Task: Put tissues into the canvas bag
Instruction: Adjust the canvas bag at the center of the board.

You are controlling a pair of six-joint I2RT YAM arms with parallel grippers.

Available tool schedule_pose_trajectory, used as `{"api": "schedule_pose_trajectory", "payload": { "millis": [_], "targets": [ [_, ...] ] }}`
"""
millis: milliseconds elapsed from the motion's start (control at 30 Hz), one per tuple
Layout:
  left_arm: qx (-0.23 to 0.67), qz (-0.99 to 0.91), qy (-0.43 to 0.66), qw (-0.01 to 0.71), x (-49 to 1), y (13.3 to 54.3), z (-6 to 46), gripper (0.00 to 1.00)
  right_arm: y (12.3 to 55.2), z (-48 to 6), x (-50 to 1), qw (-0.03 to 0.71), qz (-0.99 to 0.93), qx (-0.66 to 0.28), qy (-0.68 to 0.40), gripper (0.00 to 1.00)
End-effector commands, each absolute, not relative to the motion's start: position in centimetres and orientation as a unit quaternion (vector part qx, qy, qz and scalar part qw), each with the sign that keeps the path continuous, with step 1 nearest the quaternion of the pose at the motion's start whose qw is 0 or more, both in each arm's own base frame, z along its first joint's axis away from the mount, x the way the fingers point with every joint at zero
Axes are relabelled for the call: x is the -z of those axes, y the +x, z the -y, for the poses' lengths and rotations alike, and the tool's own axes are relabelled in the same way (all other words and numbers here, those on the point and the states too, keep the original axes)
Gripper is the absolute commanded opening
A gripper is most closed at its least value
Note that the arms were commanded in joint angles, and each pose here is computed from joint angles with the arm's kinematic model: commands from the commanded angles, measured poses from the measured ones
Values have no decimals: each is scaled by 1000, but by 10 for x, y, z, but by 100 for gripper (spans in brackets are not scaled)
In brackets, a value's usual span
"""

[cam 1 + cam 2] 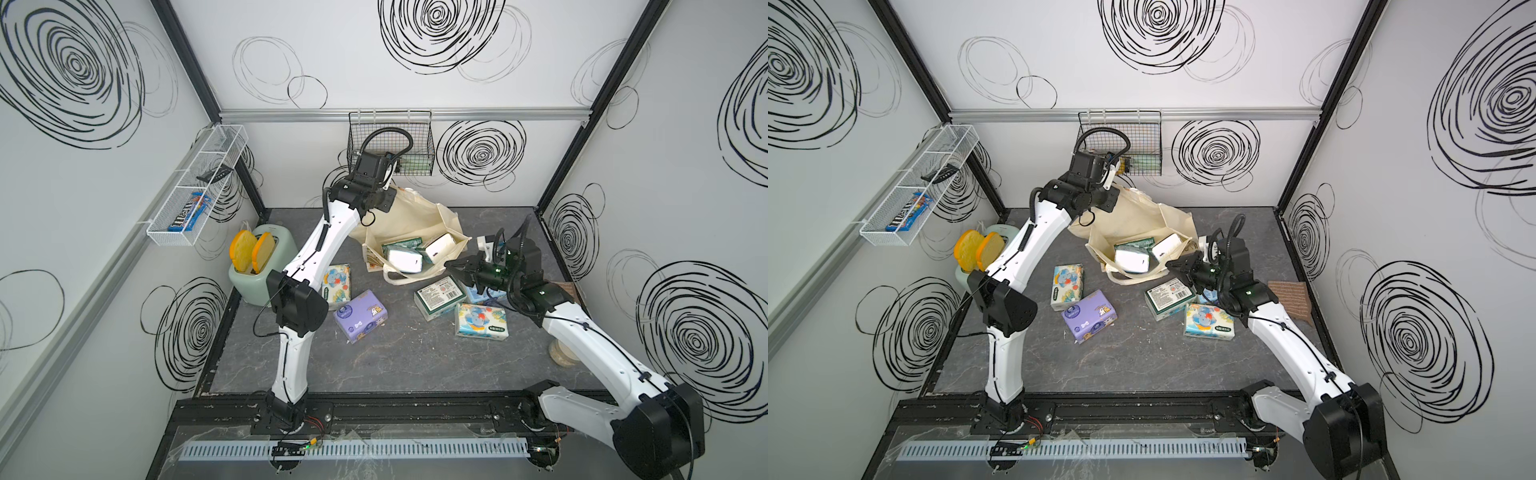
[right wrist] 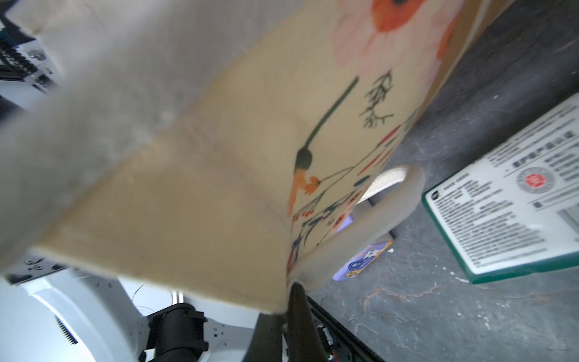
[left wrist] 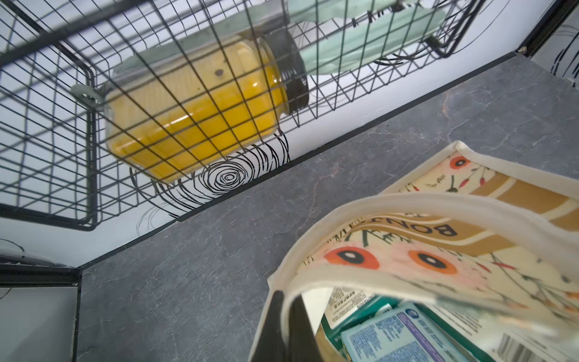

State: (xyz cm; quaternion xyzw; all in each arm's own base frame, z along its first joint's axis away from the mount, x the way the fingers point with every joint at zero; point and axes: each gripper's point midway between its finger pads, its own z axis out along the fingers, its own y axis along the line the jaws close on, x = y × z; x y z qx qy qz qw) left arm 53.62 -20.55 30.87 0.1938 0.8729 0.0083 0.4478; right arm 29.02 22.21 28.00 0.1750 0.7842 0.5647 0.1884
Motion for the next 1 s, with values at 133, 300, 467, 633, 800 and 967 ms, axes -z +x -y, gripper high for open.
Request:
{"api": "schedule_pose_trajectory", "payload": {
  "millis": [133,300,467,633,800,967],
  "targets": [
    [-58,-856,170,486,-337,549,185,0,289,-233,-369,180,-731,-643,137,0],
    [-50,-859,171,480,-333,547,189,0,320,-236,-345,165,-744,-627,161,0],
    [-51,-843,168,508,-358,543,195,0,332,-221,-302,178,-755,-601,191,0],
    [-48,-842,173,509,-354,544,205,12,336,-215,-279,138,-773,-585,202,0],
    [-45,-844,150,513,-357,545,202,91,344,-214,-286,156,-767,-588,205,0],
    [-10,-818,100,566,-419,521,191,96,353,-221,-306,156,-758,-599,207,0]
  ]
}}
